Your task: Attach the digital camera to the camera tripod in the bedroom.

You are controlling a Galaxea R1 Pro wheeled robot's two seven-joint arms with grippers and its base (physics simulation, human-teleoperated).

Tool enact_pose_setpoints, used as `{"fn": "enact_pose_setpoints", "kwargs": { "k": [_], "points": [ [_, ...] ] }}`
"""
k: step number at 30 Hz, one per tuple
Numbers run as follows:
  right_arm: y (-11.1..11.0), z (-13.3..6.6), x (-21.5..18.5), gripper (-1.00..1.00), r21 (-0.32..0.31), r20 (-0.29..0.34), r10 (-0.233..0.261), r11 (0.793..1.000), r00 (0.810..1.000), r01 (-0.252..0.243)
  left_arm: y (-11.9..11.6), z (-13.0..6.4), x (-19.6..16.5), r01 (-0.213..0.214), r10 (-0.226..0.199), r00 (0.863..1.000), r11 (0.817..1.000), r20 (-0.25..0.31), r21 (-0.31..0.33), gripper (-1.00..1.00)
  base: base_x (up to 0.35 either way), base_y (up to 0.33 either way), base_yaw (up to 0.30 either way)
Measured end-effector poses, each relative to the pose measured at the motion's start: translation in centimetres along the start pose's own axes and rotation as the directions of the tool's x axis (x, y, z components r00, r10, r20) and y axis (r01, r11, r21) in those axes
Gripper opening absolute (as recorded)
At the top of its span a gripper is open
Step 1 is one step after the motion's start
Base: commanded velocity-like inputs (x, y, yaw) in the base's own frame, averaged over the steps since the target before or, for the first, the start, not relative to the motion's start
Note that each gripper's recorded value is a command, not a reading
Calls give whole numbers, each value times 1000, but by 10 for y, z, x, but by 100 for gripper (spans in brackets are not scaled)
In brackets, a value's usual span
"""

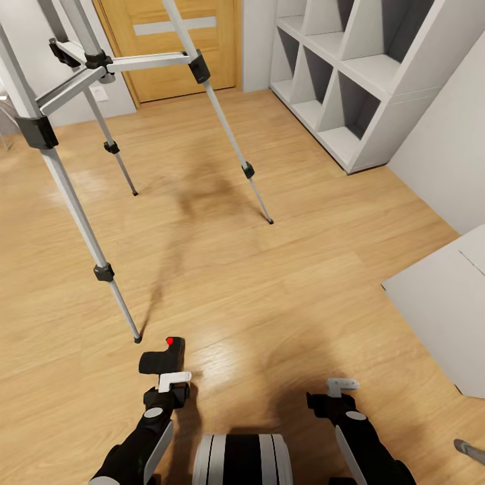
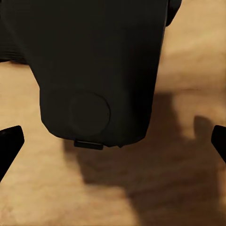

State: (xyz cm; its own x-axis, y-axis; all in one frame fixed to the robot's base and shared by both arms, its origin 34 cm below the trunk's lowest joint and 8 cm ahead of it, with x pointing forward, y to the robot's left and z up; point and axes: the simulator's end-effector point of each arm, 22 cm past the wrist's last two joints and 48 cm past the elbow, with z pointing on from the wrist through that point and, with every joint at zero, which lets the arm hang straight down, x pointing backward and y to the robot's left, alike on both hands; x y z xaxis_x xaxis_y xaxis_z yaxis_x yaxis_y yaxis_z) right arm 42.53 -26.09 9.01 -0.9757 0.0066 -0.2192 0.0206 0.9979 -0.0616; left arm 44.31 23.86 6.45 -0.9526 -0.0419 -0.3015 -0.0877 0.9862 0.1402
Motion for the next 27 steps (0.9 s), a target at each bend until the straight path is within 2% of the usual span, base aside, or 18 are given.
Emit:
{"fn": "enact_pose_setpoints", "kwargs": {
  "k": [14, 27],
  "points": [
    [0, 0, 0, 100, 0, 0, -1, 1000, 1000, 1, 2, 0, 1, -1, 1, 1000, 1000, -2, -2, 100, 101, 0, 0],
    [0, 0, 0, 100, 1, 0, -2, 1000, 1000, 2, 3, 1, 1, -1, 1, 1000, 1000, -1, -3, 100, 19, 0, 0]
  ]
}}
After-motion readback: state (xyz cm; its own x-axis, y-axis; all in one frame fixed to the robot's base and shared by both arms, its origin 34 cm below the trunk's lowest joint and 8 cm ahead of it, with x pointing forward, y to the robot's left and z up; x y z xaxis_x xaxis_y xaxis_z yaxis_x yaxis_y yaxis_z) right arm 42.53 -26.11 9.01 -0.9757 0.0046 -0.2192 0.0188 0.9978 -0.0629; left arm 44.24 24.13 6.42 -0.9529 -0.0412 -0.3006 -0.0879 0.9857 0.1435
